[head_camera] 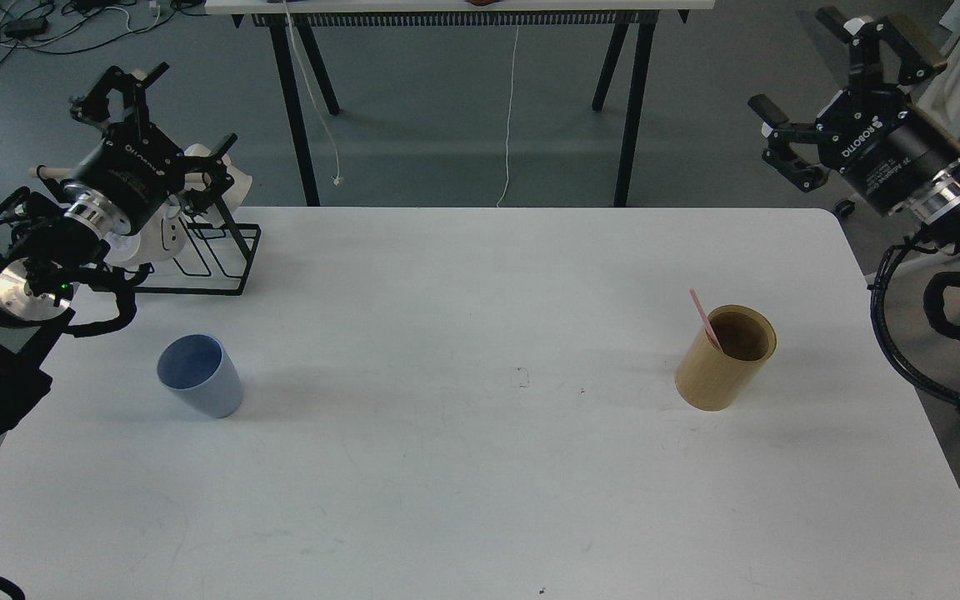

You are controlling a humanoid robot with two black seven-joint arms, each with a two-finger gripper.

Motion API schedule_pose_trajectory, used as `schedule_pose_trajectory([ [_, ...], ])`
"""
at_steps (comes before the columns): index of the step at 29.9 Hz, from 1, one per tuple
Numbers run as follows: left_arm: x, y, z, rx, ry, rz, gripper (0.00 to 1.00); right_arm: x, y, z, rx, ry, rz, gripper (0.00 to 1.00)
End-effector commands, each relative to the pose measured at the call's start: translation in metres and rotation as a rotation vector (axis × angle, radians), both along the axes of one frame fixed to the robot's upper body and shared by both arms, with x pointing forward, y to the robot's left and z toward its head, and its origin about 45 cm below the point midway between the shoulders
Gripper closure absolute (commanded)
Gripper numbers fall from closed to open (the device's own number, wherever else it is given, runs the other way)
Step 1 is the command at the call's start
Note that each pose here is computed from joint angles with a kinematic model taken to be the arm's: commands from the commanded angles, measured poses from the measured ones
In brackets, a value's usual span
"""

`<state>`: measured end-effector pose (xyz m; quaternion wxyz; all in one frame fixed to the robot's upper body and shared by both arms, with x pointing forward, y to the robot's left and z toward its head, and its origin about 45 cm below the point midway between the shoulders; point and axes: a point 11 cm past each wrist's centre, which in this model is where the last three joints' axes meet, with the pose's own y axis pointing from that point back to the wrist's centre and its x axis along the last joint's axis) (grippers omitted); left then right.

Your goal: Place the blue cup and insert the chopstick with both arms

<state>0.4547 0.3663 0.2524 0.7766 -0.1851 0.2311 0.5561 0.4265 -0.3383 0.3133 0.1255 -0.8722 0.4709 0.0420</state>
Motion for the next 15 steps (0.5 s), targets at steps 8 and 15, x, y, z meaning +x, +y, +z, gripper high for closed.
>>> schedule_pose_trajectory([
  [8,0.005,-0.003,0.013,0.007,-0.047,0.002,0.0,0.0,-0.001,-0.001,-0.001,0.003,-0.003,0.01],
  [15,0.014,0.004,0.052,-0.1,-0.235,0.106,0.0,0.0,-0.001,-0.001,0.002,0.001,-0.003,0.01],
])
